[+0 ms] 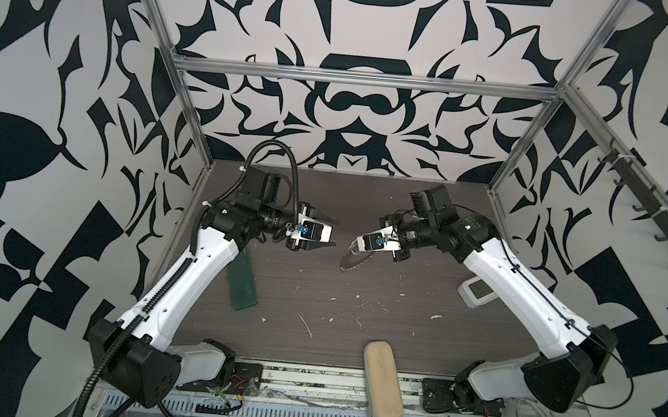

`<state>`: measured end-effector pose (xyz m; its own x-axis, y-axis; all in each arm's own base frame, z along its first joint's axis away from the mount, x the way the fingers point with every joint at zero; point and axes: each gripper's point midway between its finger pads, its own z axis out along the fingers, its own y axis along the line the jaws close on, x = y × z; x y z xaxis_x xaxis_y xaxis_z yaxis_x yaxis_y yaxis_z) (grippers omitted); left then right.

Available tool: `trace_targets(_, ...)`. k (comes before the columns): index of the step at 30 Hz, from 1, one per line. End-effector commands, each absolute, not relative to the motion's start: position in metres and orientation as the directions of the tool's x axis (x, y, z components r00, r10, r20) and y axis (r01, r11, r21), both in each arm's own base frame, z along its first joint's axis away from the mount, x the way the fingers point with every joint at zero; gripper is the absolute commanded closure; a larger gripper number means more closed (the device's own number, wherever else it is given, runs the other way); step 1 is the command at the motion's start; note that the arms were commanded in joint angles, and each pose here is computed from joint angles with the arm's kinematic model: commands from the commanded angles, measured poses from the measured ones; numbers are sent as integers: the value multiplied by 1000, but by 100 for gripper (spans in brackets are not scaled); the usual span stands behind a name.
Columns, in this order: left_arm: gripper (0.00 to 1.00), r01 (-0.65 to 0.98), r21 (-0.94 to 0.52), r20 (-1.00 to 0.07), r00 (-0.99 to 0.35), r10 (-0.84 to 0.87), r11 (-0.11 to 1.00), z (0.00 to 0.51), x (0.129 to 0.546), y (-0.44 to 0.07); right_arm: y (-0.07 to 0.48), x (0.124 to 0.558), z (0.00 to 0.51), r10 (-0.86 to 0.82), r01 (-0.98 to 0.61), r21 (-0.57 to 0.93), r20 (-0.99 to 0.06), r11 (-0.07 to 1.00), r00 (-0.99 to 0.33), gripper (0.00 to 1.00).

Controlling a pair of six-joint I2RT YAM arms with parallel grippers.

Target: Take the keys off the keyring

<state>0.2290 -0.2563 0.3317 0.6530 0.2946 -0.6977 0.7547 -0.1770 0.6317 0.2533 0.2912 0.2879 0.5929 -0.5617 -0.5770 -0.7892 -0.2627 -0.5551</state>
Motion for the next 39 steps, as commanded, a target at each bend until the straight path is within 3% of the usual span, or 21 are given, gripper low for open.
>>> trace_targets(1, 52, 691, 686, -620, 718, 316, -227, 322, 216, -251, 297, 248, 295, -530, -686, -652, -477, -322, 701, 100)
trace_targets(5, 53, 655, 706, -561, 749, 353, -268, 305, 210, -256, 302, 246, 290, -530, -620, -685, -387, -383, 754, 100)
trace_targets(12, 54, 649, 703, -553, 756, 350, -290, 295, 204, -257, 308, 240, 290, -507, -538, -724, -298, -432, 809, 100)
trace_targets(39, 70, 701, 623, -629, 713, 310, -348, 274, 198, -275, 317, 218, 305, -450, -465, -744, -247, -479, 858, 100)
